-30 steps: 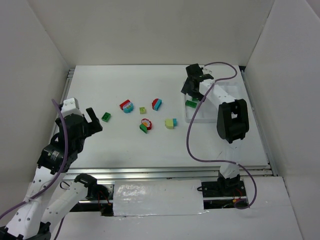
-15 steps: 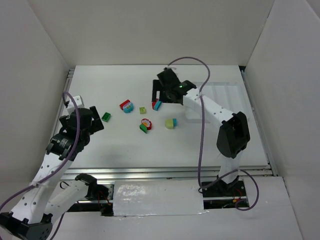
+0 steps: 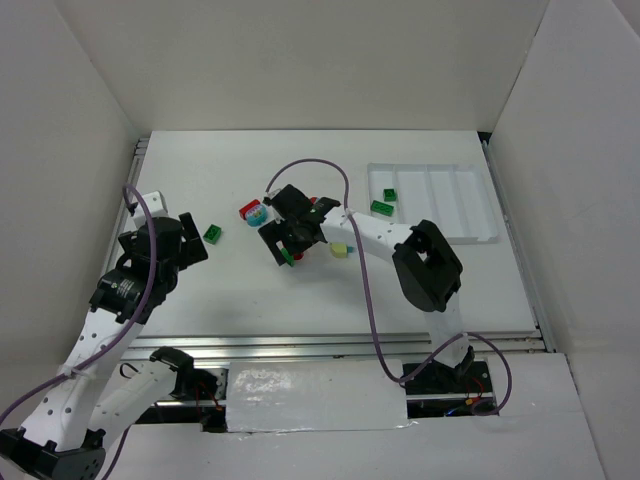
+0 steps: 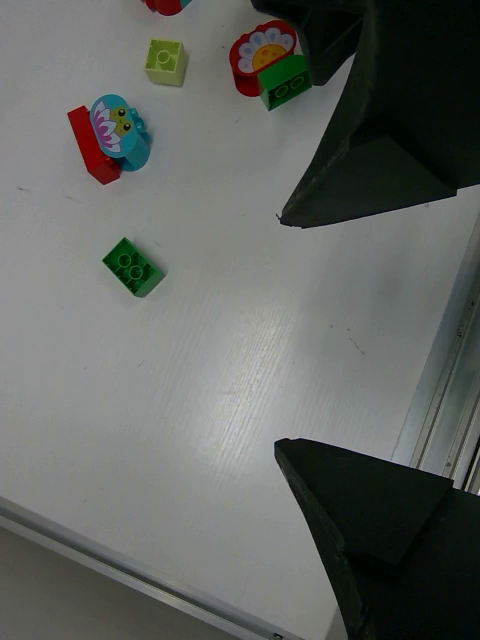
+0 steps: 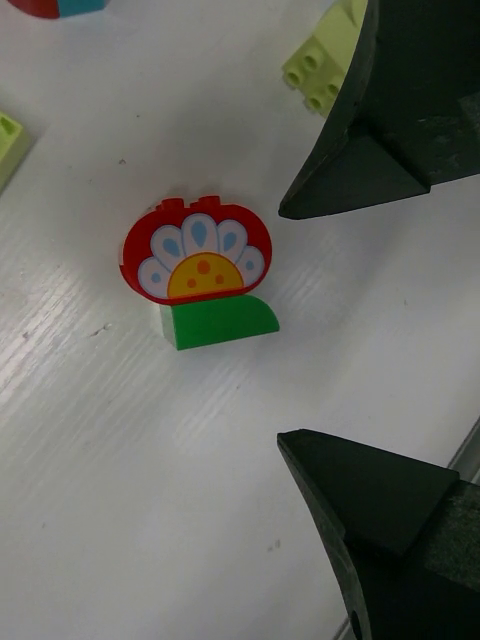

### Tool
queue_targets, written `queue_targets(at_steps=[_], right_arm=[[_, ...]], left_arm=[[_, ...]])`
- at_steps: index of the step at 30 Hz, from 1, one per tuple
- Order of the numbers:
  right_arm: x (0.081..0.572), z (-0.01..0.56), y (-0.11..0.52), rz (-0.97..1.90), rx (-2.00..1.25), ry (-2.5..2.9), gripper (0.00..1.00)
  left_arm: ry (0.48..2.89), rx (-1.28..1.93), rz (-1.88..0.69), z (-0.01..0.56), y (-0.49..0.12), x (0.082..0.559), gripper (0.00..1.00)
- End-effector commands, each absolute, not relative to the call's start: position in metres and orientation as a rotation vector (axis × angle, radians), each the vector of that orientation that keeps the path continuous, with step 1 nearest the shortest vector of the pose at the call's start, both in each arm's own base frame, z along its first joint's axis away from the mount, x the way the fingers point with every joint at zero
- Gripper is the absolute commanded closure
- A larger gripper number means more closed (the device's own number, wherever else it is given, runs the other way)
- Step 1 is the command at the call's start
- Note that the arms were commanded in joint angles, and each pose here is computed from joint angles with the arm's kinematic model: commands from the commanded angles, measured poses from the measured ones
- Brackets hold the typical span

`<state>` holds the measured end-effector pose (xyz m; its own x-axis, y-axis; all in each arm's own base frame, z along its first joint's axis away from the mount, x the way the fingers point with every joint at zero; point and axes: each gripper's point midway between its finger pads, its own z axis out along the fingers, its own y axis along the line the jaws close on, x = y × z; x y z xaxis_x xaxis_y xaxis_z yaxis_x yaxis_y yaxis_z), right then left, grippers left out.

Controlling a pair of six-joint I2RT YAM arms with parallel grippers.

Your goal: Sort the legos into containers by color

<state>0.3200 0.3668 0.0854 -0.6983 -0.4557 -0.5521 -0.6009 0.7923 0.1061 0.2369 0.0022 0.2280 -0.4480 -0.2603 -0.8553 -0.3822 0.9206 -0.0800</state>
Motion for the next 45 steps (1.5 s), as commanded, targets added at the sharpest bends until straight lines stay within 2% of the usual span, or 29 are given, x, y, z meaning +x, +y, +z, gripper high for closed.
queue_targets(at_steps=[1,12,16,18,25,27,29,30,31,33,34,35,38,41,43,44,45], right_arm=[[0.340,0.088,0.380,0.392,-0.866,2.374,0.07],[0.364,0.049,0.386,0.261,-0.948,2.398,0.06],[0.366,0.033,0.384,0.233,-0.946,2.436,0.09],[0.366,0.033,0.383,0.226,-0.935,2.434,0.14],[0.355,0.038,0.371,0.235,-0.931,2.426,0.12],[0.352,0.037,0.366,0.238,-0.941,2.431,0.14],[0.352,0.040,0.365,0.244,-0.945,2.426,0.22],[0.350,0.039,0.364,0.252,-0.952,2.432,0.34],[0.348,0.040,0.365,0.276,-0.965,2.434,0.39],[0.343,0.044,0.367,0.308,-0.971,2.431,0.59],[0.343,0.046,0.366,0.314,-0.962,2.428,0.71],[0.340,0.046,0.364,0.318,-0.955,2.428,0.99],[0.325,0.068,0.369,0.446,-0.943,2.380,1.00],[0.301,0.143,0.376,0.635,-0.883,2.173,1.00],[0.265,0.148,0.376,0.697,-0.919,2.118,1.00],[0.256,0.183,0.378,0.747,-0.887,2.016,1.00],[0.239,0.189,0.382,0.771,-0.903,1.995,1.00]], left_arm=[[2.019,-0.443,0.101,0.243,-0.003,0.244,0.00],[2.023,-0.404,0.062,0.243,-0.010,0.246,0.00],[2.017,-0.403,0.056,0.245,-0.010,0.245,0.01],[2.016,-0.401,0.052,0.245,-0.011,0.244,0.01],[2.021,-0.395,0.048,0.244,-0.012,0.245,0.01],[2.022,-0.394,0.050,0.244,-0.012,0.245,0.00],[2.022,-0.395,0.051,0.244,-0.012,0.245,0.01],[2.022,-0.394,0.050,0.244,-0.012,0.245,0.01],[2.021,-0.395,0.051,0.244,-0.012,0.245,0.01],[2.023,-0.398,0.054,0.244,-0.011,0.245,0.01],[2.021,-0.398,0.054,0.244,-0.011,0.245,0.01],[2.022,-0.399,0.054,0.244,-0.011,0.245,0.00],[2.019,-0.402,0.037,0.246,-0.013,0.246,0.00],[2.041,-0.367,-0.098,0.252,-0.034,0.247,0.00],[2.070,-0.305,-0.313,0.254,-0.068,0.244,0.01],[2.049,-0.309,-0.408,0.260,-0.081,0.246,0.00],[2.066,-0.259,-0.555,0.261,-0.103,0.239,0.01]])
